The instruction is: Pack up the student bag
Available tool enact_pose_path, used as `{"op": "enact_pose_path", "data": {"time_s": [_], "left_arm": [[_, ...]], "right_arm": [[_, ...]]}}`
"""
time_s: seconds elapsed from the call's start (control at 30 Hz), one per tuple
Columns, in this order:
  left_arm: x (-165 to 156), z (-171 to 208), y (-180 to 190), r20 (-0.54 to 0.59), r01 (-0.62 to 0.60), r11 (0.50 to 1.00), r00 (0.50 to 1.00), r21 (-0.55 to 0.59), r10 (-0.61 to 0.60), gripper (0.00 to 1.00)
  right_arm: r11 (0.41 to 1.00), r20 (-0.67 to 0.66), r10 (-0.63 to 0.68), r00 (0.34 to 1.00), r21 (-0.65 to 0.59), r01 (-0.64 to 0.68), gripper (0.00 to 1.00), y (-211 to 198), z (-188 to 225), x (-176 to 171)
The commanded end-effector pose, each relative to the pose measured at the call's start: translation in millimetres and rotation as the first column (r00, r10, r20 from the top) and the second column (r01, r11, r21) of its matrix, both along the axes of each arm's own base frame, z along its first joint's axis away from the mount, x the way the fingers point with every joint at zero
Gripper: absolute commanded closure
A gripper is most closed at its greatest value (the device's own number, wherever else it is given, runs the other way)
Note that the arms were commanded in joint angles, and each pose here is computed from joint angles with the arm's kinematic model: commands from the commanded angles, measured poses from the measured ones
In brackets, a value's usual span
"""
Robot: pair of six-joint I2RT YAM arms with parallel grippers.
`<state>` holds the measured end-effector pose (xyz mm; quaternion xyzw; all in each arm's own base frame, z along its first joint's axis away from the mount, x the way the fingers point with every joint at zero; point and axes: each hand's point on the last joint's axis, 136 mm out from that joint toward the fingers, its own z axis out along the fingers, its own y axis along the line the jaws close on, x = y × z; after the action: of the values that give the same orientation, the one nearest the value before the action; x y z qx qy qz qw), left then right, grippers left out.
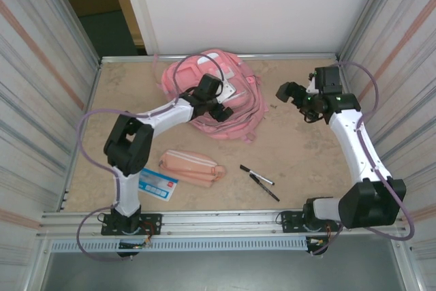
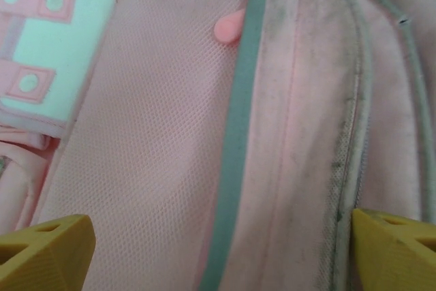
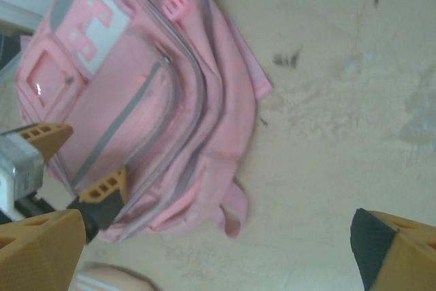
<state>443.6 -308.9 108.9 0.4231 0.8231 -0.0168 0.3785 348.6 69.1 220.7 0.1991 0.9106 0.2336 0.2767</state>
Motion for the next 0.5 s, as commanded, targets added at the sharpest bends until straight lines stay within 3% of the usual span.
{"op": "enact_pose_path", "data": {"time_s": [0.0, 0.07, 0.1, 0.23, 0.27, 0.47], "left_arm": [[13.1, -7.6, 9.3, 0.07, -0.07, 0.988, 0.996, 0.138, 0.061, 0.13], [14.9, -9.1, 6.1, 0.075, -0.067, 0.984, 0.996, 0.166, 0.055, 0.34], [14.4, -7.8, 3.3, 0.067, -0.057, 0.985, 0.997, 0.164, 0.046, 0.48], [15.2, 13.6, -2.3, 0.102, -0.045, 0.993, 0.994, 0.105, 0.035, 0.94], [13.9, 20.1, -3.8, 0.111, -0.036, 0.995, 0.994, 0.09, 0.026, 1.0], [0.4, 72.9, -3.2, 0.202, 0.03, 0.999, 0.979, 0.02, -0.034, 1.0]], "right_arm": [[0.984, 0.007, 0.102, 0.995, 0.143, -0.102, 0.01, 24.6, 3.2, -9.8], [0.987, 0.018, 0.092, 0.996, 0.134, -0.093, 0.01, 22.6, 4.5, -11.8], [0.986, 0.021, 0.092, 0.996, 0.137, -0.094, 0.01, 23.1, 5.4, -12.5], [0.983, 0.018, 0.106, 0.994, 0.148, -0.107, 0.01, 26.2, 4.9, -16.0], [0.984, 0.014, 0.101, 0.995, 0.145, -0.102, 0.01, 25.7, 2.4, -16.9], [0.98, -0.015, 0.123, 0.992, 0.16, -0.119, 0.01, 35.1, -11.1, -19.9]]}}
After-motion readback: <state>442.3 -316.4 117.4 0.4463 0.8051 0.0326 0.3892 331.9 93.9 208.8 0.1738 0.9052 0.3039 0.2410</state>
